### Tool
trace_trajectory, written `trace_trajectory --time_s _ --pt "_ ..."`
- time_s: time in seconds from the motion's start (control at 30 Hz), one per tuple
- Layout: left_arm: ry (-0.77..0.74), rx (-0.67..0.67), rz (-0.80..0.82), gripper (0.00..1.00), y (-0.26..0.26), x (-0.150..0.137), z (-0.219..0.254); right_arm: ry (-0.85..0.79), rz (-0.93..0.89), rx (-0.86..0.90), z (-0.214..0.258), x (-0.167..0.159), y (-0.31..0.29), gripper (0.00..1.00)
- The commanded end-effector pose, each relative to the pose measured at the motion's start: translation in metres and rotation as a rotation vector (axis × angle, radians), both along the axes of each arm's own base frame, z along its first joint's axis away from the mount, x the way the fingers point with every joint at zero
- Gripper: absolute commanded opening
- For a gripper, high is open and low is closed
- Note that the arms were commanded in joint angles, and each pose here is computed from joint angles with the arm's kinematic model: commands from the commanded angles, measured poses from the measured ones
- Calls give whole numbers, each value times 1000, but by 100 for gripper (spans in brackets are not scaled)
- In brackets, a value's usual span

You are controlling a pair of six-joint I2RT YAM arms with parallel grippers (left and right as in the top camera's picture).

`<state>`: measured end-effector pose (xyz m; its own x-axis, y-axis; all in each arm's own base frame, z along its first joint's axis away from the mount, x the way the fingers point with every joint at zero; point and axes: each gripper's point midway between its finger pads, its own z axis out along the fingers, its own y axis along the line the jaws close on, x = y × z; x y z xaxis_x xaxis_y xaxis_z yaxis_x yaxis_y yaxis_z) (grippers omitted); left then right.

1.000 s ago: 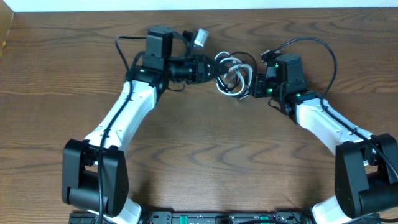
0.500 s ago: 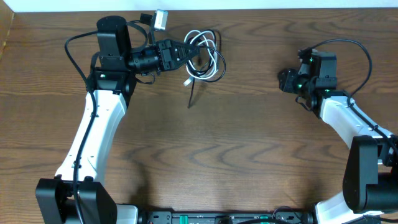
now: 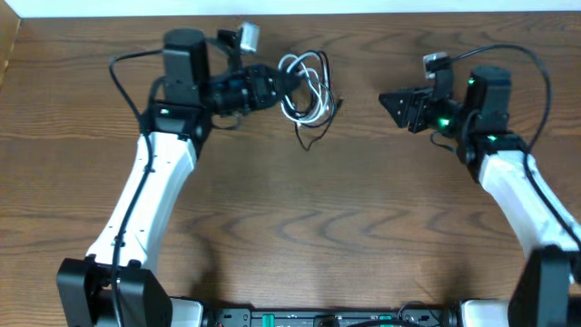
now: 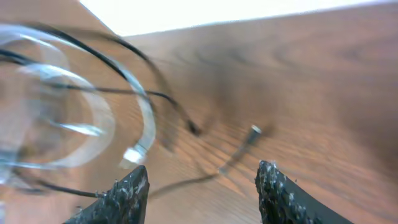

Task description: Untangle cables

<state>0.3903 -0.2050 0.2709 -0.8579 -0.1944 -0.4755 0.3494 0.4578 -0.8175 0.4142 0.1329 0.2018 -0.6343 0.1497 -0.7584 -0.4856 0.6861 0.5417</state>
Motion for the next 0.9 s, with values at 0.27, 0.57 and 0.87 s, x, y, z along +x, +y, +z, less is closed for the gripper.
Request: trace_trajectory --time_s 0.27,0.57,0.87 --pt "-68 230 174 8 -19 17 -25 77 90 109 26 -25 60 47" --pt "-78 257 189 7 -25 16 -27 197 -11 115 8 -24 82 43" --pt "-70 258 180 7 -29 13 -29 246 23 121 -13 -25 105 42"
